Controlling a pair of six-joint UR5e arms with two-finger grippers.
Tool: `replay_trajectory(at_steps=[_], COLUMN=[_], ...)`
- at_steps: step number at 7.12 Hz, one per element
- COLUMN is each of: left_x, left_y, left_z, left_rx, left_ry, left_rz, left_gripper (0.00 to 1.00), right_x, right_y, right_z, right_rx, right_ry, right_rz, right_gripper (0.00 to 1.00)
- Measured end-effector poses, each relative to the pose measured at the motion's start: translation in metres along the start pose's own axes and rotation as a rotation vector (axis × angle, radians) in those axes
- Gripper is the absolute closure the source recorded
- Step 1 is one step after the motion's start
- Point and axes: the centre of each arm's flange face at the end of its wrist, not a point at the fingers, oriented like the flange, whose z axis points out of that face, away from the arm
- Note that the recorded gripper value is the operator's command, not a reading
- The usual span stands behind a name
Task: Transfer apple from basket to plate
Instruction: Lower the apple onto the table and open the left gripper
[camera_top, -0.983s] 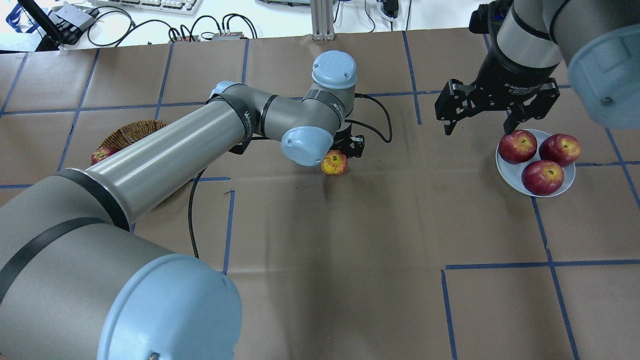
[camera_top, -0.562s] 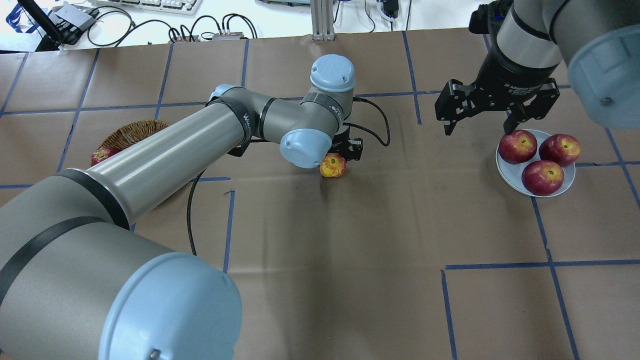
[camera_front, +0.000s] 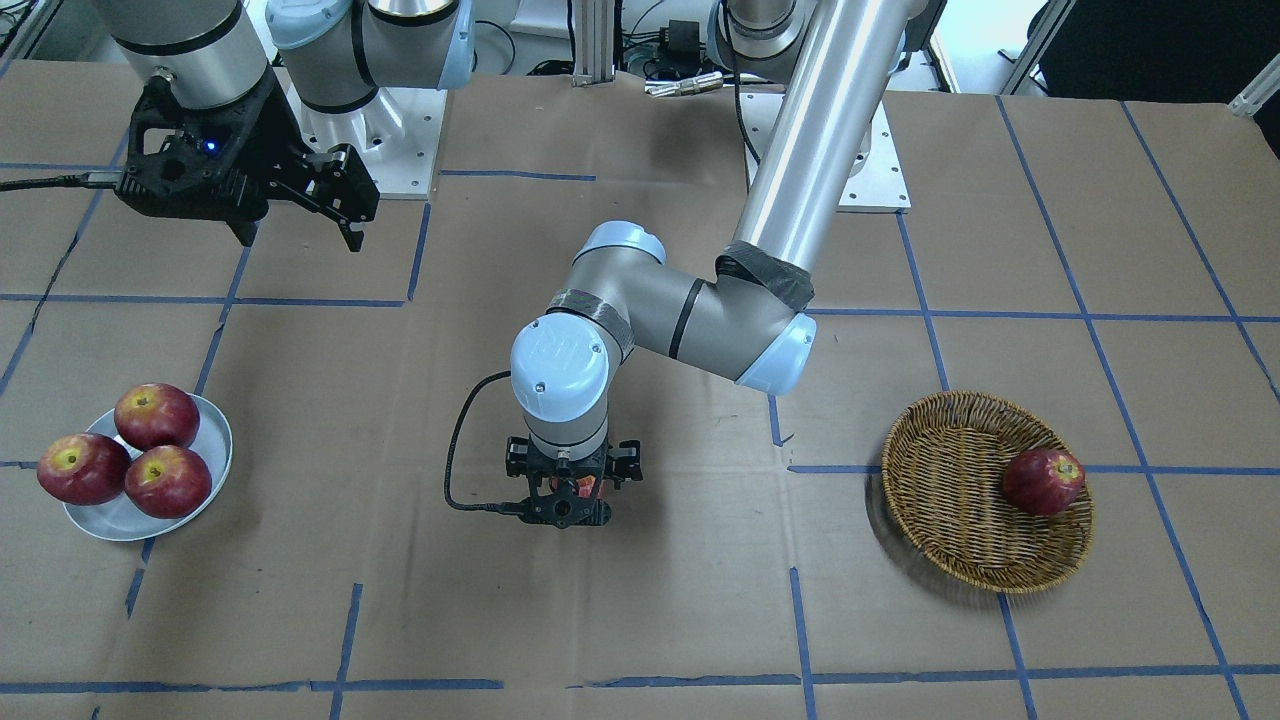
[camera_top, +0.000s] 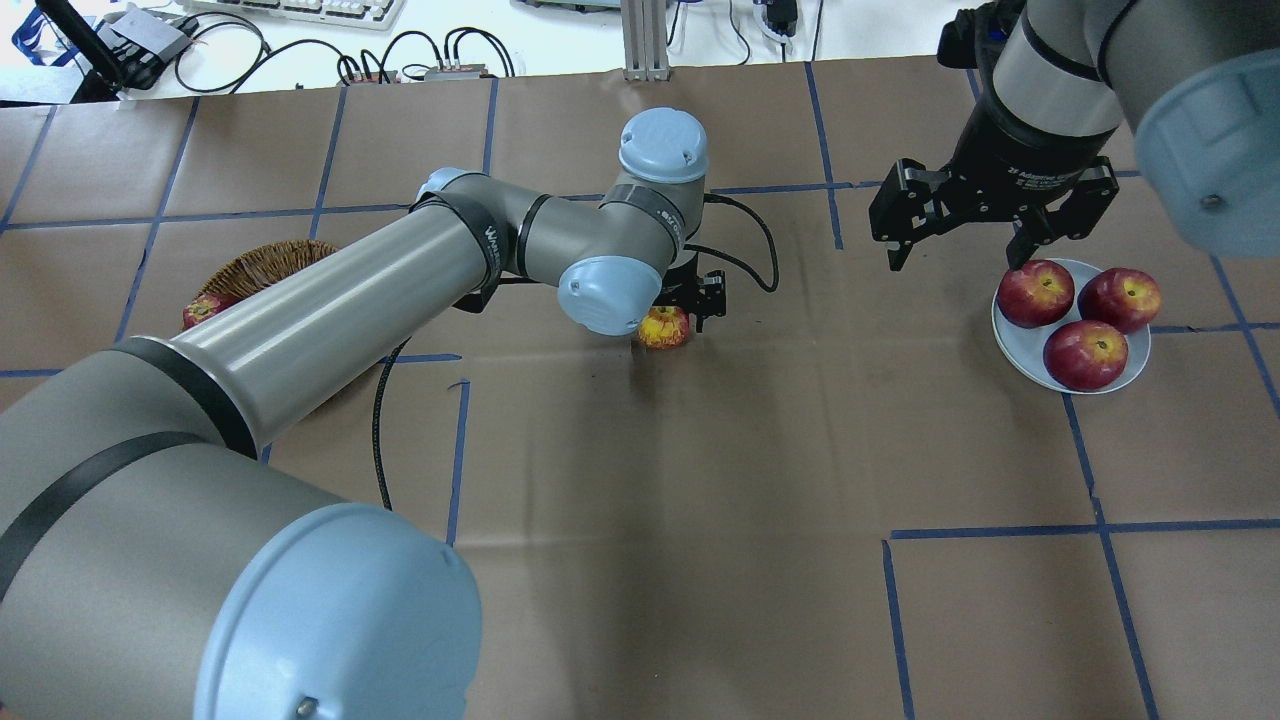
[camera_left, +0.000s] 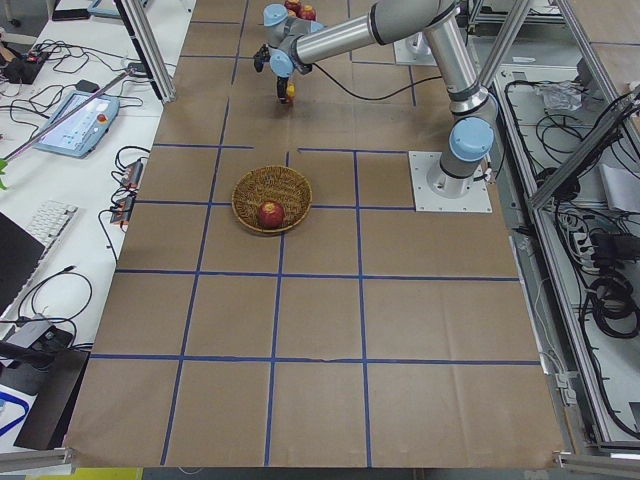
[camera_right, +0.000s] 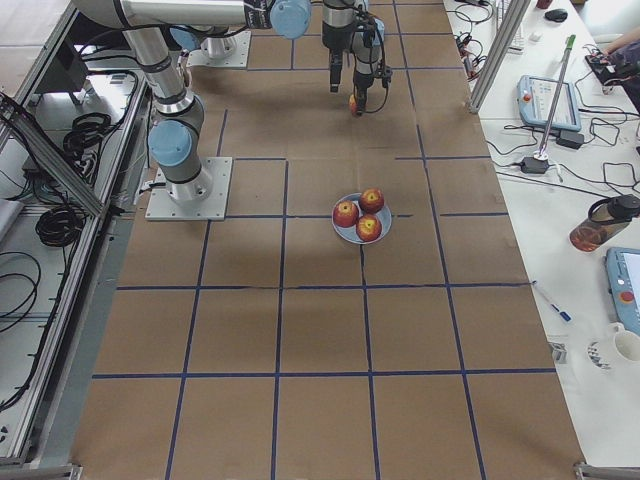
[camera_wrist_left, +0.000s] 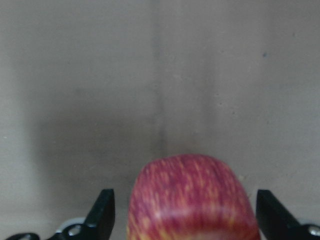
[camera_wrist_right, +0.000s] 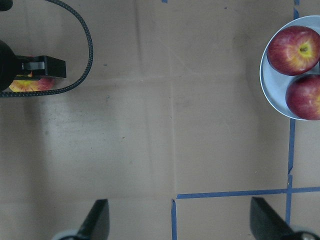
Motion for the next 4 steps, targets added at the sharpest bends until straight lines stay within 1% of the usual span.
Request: replay_trajectory(at_steps=[1, 2, 3, 4], left_x=[-0.008, -0.018, -0.029, -0.046], left_y=[-0.004, -0.003, 0.004, 0.018], left_z=[-0.015, -0.040, -0.077, -0.127], left_rx=[0.015, 0.030, 0.043, 0.048], left_ry=[0.006, 0.013, 0.020, 0.026], left_rz=[-0.013, -0.017, -0.015, -0.020], left_gripper=[0.01, 0.01, 0.01, 0.01], right_x=[0.000, 0.000, 0.000, -0.001], right_y=[0.000, 0.000, 0.000, 0.000], right_z=[0.000, 0.000, -0.002, -0.003], right_rx=[0.001, 0.003, 0.007, 0.010], right_ry=[-0.001, -0.002, -0.004, -0.007], right_rz=[0.000, -0.001, -0.004, -0.006], right_gripper=[0.00, 0.00, 0.00, 0.00])
